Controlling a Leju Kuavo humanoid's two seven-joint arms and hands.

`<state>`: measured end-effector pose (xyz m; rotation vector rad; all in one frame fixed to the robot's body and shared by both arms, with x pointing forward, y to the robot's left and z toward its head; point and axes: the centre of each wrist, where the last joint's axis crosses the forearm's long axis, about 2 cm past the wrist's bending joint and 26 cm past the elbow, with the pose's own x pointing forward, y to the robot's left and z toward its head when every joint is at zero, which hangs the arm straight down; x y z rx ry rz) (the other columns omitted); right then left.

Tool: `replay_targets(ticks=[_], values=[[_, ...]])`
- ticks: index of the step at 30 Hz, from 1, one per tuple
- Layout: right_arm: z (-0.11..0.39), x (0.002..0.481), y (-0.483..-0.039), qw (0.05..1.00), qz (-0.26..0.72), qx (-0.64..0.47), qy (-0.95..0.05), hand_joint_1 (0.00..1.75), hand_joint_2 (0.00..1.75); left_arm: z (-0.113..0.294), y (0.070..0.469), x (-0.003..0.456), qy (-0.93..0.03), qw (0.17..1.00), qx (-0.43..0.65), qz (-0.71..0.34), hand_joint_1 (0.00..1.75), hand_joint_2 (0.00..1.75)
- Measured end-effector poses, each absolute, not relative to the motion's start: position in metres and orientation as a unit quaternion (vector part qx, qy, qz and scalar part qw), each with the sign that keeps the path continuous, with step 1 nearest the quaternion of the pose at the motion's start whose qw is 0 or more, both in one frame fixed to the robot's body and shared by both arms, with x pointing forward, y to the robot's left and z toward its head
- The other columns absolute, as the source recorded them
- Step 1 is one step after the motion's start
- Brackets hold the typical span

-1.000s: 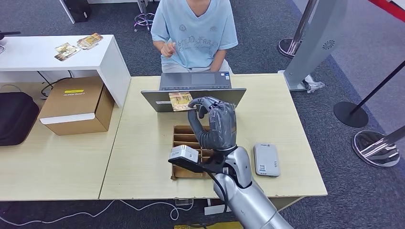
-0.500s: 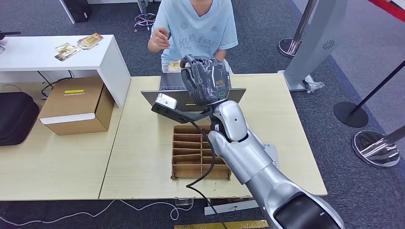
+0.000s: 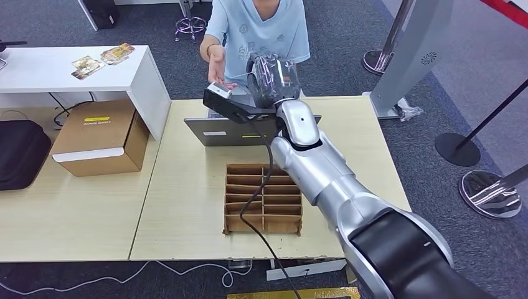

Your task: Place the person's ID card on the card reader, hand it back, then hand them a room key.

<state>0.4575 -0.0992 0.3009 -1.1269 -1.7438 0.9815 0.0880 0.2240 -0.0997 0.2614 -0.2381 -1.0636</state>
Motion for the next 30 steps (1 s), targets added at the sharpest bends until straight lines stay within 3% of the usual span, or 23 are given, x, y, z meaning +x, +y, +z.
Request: replay_targets(ticks=[18,19,22,23,30], values=[[0.310,0.470,-0.112,0.470,0.377,-0.422,-0.677,1.73,1.75,-0.100,0.225,0.085,-0.113,0.855,0.134,-0.488,0.00,0.00],[0.310,0.470,-0.111,0.479,0.377,-0.412,-0.677,1.40,1.75,-0.100,0.225,0.085,-0.113,0.855,0.135,-0.487,0.00,0.00],[0.309,0.469,-0.108,0.504,0.379,-0.382,-0.676,0.12,1.75,-0.100,0.225,0.085,-0.112,0.856,0.135,-0.487,0.00,0.00],[0.309,0.469,-0.107,0.510,0.381,-0.374,-0.675,0.01,1.75,-0.100,0.225,0.085,-0.112,0.856,0.135,-0.486,0.00,0.00],[0.309,0.468,-0.102,0.526,0.388,-0.347,-0.673,0.00,1.75,-0.101,0.226,0.083,-0.111,0.859,0.135,-0.481,0.00,0.00]])
